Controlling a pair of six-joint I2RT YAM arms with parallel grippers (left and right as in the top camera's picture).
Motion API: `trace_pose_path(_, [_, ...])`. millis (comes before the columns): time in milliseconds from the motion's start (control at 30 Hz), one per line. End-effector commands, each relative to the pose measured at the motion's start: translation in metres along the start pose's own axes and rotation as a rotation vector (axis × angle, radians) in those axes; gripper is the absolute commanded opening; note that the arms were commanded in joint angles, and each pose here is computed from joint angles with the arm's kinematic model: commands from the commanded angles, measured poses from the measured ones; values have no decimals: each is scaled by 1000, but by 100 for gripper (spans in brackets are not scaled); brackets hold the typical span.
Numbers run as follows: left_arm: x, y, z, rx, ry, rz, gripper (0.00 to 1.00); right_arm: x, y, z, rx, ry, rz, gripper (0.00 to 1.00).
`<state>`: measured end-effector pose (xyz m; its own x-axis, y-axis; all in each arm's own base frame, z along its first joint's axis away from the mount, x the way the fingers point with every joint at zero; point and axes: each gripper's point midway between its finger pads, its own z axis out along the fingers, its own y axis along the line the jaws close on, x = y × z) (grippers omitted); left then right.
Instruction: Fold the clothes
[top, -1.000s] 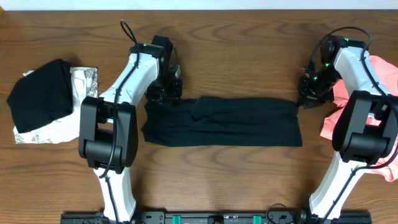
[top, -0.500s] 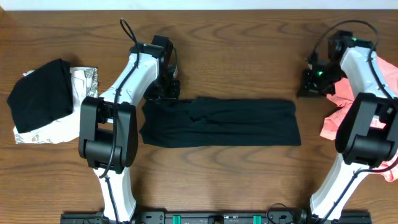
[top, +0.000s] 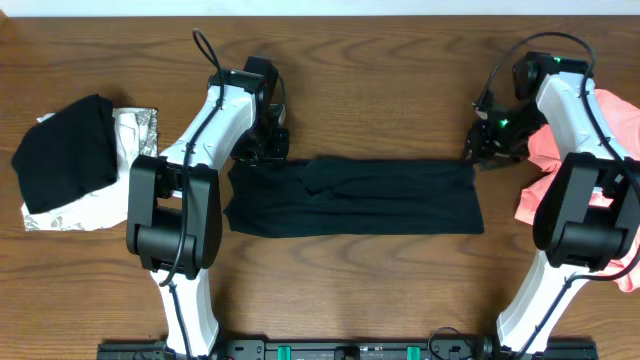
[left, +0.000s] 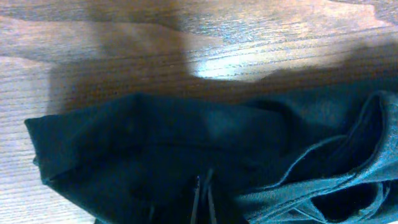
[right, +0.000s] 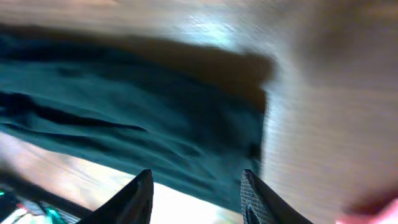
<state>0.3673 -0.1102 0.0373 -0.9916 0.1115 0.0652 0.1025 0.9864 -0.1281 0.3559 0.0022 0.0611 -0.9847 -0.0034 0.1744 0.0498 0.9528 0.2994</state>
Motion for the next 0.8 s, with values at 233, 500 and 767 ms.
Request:
trace_pose_path(233, [1, 4, -4, -19, -7, -6, 6, -16, 3, -21, -177, -102, 241, 45])
trace_pose_path(500, [1, 4, -4, -19, -6, -6, 6, -23, 16, -57, -558, -160, 353, 47])
trace_pose_path(767, [1, 4, -4, -19, -6, -6, 6, 0, -20, -52, -594, -117, 503, 55])
